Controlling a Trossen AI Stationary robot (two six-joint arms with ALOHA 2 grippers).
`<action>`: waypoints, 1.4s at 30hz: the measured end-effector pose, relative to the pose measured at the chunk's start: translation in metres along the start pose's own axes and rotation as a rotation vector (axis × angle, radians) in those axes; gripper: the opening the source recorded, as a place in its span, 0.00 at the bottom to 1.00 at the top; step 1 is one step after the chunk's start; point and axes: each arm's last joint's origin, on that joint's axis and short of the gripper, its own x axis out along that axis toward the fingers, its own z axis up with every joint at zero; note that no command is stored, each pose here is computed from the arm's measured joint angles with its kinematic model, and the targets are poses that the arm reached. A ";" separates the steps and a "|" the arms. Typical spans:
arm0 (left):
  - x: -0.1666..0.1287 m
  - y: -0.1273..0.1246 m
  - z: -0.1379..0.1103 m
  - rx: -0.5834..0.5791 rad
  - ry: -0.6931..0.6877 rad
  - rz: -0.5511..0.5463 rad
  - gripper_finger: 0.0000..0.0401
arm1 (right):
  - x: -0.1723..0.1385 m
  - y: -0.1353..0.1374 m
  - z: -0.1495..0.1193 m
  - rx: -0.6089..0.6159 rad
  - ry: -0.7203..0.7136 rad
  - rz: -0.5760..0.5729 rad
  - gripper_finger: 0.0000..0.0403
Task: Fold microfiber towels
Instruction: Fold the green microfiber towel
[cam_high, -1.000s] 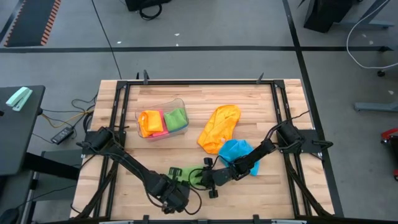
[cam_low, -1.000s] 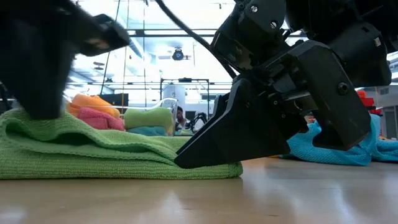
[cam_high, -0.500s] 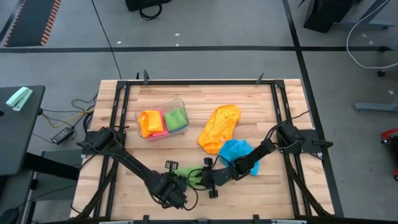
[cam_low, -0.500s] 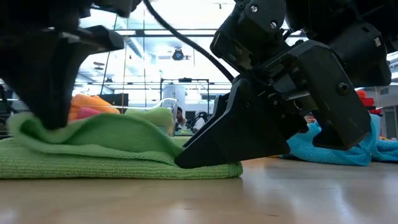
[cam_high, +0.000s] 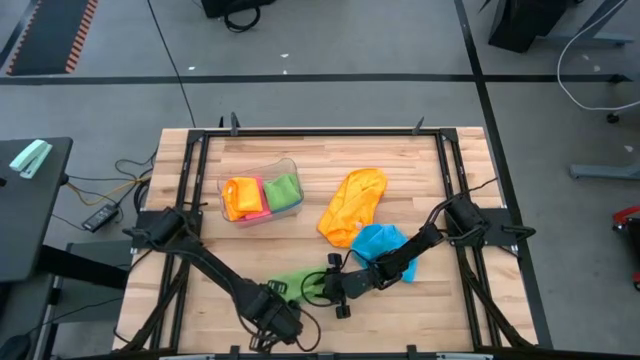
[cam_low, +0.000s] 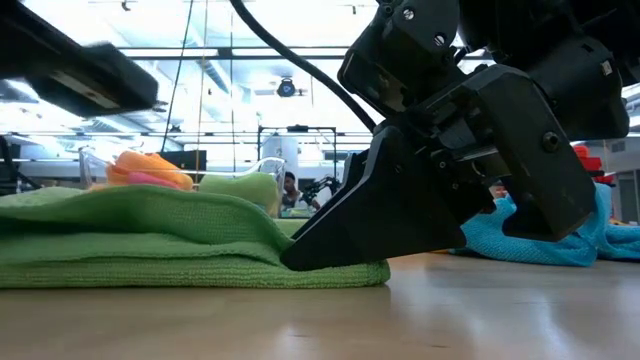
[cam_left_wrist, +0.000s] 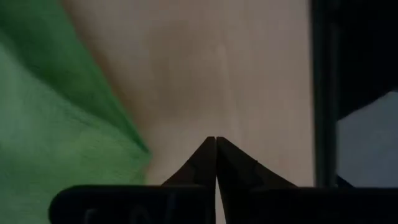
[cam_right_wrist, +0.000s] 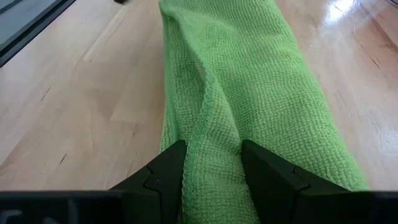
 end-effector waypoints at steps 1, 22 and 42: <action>-0.002 -0.002 0.001 0.005 -0.009 -0.002 0.03 | 0.000 0.000 0.000 0.000 0.000 0.000 0.42; -0.011 0.022 0.010 0.114 -0.213 0.564 0.05 | 0.000 0.000 0.000 0.000 -0.002 0.001 0.42; 0.008 0.023 -0.017 -0.031 0.081 0.247 0.05 | 0.000 0.000 0.000 0.001 -0.003 0.001 0.42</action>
